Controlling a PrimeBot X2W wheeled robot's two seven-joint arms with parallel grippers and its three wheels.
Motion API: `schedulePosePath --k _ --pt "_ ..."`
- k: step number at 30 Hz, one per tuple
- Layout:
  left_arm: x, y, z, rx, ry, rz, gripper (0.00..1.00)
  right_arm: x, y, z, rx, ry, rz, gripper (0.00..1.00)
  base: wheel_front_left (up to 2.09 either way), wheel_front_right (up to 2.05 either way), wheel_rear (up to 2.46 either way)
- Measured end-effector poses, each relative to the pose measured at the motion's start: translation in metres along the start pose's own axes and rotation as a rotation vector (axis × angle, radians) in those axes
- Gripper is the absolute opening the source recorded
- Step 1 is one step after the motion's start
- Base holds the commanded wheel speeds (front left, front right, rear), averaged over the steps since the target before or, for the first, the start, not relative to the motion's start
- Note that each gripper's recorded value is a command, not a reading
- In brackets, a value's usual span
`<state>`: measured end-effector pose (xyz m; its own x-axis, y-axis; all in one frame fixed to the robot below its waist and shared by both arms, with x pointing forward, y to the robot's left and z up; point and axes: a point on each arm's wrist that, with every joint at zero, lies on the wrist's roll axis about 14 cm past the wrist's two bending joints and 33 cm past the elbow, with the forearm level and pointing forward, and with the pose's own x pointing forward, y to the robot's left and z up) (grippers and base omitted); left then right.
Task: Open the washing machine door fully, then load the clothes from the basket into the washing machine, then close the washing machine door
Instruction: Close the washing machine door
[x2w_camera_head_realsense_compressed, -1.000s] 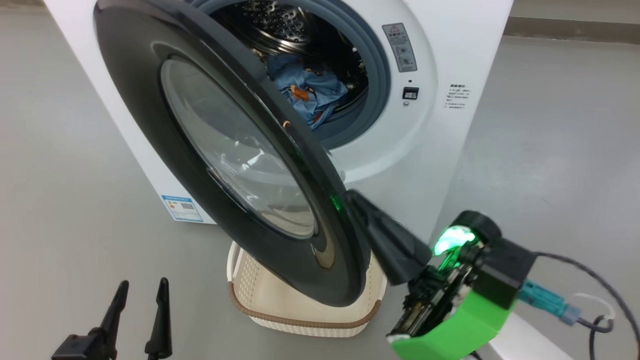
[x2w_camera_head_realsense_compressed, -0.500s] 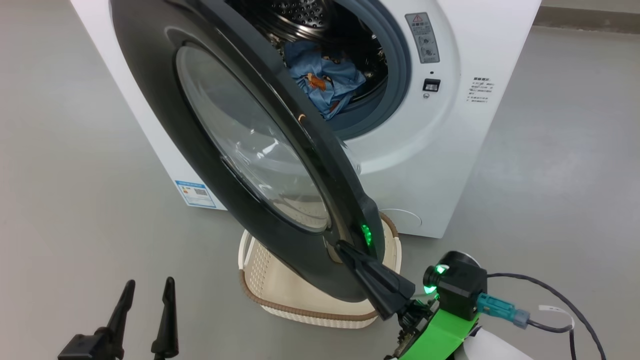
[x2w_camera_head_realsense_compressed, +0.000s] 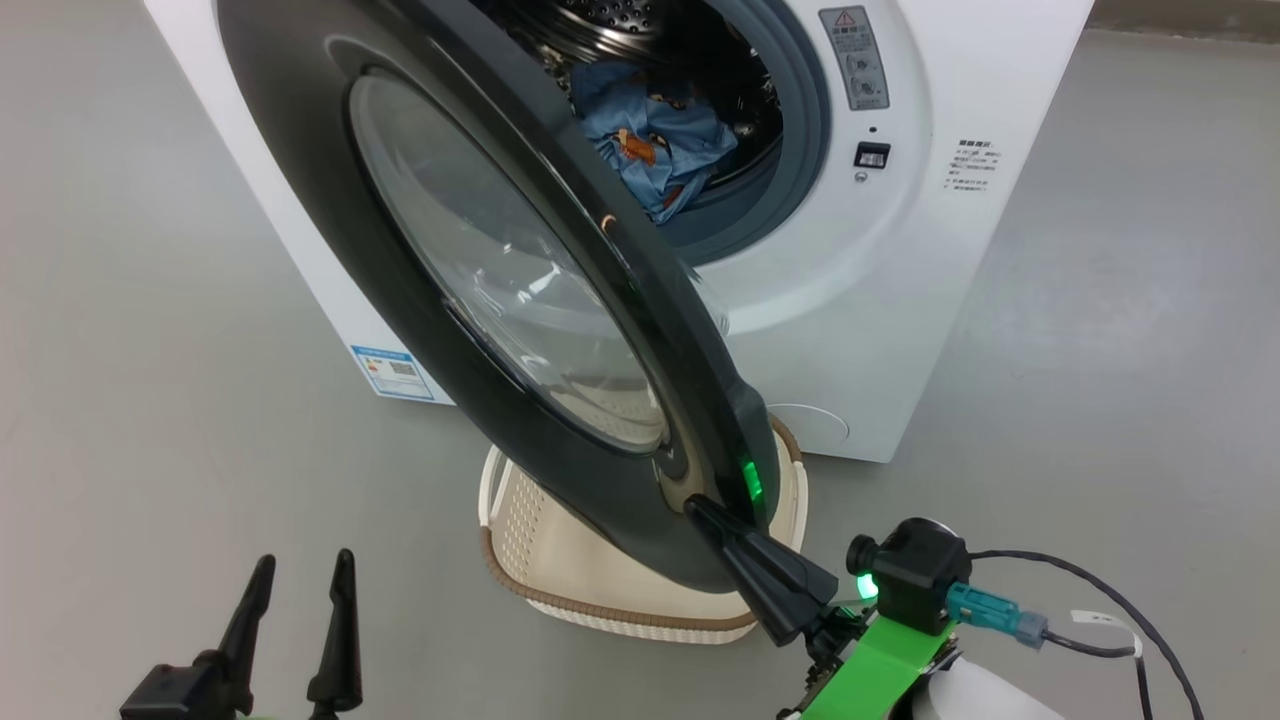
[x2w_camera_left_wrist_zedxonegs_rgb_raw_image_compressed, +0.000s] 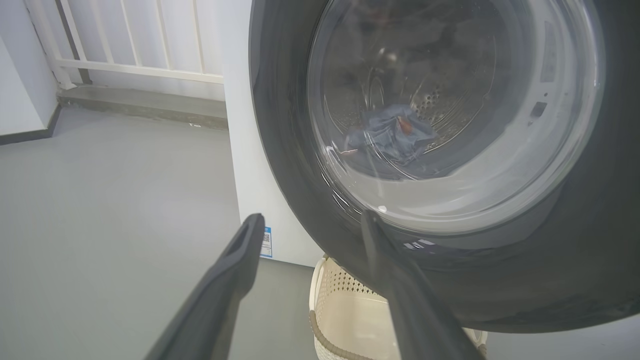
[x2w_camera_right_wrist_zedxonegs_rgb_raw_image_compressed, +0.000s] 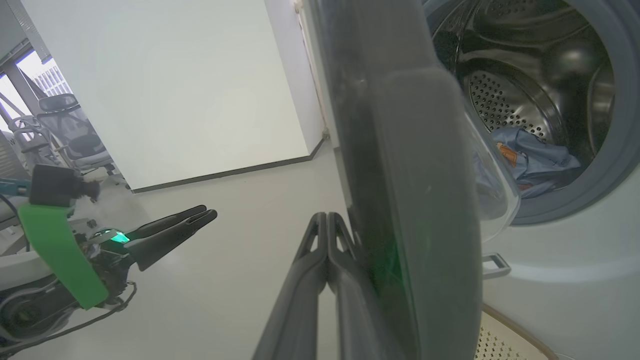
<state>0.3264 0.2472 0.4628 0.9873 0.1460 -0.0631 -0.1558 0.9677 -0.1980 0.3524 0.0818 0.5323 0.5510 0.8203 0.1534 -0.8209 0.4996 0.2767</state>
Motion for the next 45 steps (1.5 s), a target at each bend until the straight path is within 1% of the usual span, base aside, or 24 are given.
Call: schedulePosePath --k 3,7,14,20,28,37,45 --pt "0.002 -0.001 -0.001 -0.001 0.004 -0.001 1.0 0.0 -0.009 -0.001 0.008 -0.001 -0.023 0.0 0.0 0.0 0.0" --pt "0.005 -0.004 -0.002 -0.006 0.005 -0.005 1.0 -0.002 -0.03 0.001 0.012 -0.008 -0.078 0.0 0.0 0.0 0.0" --pt "0.018 -0.015 -0.002 -0.017 0.003 -0.021 1.0 0.0 -0.074 0.01 0.008 -0.041 -0.18 0.0 0.0 0.0 0.0" --pt "0.032 -0.022 -0.001 -0.017 -0.001 -0.034 1.0 0.009 -0.113 0.022 -0.008 -0.076 -0.242 0.0 0.0 0.0 0.0" --pt "0.052 -0.03 -0.001 -0.016 -0.005 -0.046 1.0 0.025 -0.157 0.033 -0.033 -0.11 -0.288 0.0 0.0 0.0 0.0" --pt "0.068 -0.034 -0.002 -0.001 -0.003 -0.061 1.0 0.047 -0.194 0.047 -0.061 -0.155 -0.316 0.0 0.0 0.0 0.0" --pt "0.075 -0.034 -0.004 0.002 0.001 -0.061 1.0 0.059 -0.219 0.054 -0.053 -0.197 -0.352 0.0 0.0 0.0 0.0"
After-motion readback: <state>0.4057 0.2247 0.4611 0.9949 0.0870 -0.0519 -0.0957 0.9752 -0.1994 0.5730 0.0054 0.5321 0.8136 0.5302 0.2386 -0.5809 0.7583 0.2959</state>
